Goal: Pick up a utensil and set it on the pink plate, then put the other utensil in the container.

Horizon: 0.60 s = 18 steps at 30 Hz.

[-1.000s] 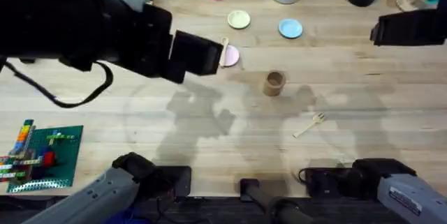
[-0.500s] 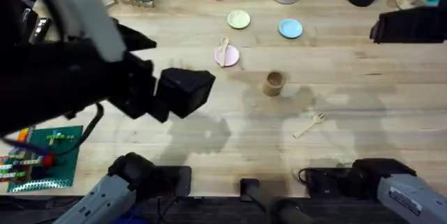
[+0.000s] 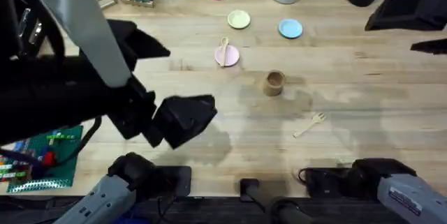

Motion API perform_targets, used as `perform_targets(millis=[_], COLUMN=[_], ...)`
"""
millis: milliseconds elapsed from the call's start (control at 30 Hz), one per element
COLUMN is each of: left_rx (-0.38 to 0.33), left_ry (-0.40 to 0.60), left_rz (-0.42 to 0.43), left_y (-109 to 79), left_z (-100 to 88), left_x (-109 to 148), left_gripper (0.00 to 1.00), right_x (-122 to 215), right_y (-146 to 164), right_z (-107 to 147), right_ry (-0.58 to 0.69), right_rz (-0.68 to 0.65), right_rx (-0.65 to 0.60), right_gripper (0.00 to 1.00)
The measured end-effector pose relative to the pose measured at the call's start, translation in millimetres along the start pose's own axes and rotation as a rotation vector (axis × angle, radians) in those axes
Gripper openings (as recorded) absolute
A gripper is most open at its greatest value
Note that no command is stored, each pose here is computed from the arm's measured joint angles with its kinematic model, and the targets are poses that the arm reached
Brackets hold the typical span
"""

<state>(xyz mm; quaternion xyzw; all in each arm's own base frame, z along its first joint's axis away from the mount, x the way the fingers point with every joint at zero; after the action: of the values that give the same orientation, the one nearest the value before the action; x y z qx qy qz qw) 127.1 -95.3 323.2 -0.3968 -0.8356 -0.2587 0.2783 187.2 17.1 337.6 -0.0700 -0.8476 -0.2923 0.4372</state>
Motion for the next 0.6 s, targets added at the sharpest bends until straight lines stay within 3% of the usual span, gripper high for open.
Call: perform_targets(millis=[467, 600], left_rx=[-0.021, -0.015], left_ry=[0.119, 0.144], left_rz=[0.088, 0.103], left_y=[0.1, 1.7], left_z=[7.1, 7.4], left_x=[-24, -32], left_gripper=[0.993, 0.993], right_x=[-15, -32], right_y=[-3, -3], right_z=[6, 14], right_ry=[0.091, 0.179], right_rz=[0.070, 0.162], right_rx=[-0.288, -0.382], right_gripper=[0.995, 0.996])
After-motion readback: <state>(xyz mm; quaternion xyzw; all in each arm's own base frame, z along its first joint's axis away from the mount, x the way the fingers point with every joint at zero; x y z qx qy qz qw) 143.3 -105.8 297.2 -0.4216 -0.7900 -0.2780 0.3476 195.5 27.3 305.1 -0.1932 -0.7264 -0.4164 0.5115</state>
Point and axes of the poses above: each hand's point on the last joint's axis, 136 mm out from that joint toward the fingers, its own x axis back along the fingers, its own y axis along the line the jaws close on, z = x × y, the point moved 5 cm from there along x, back along the fingers, and after that the axes turned 15 degrees about -x, right-handed, at the moved point
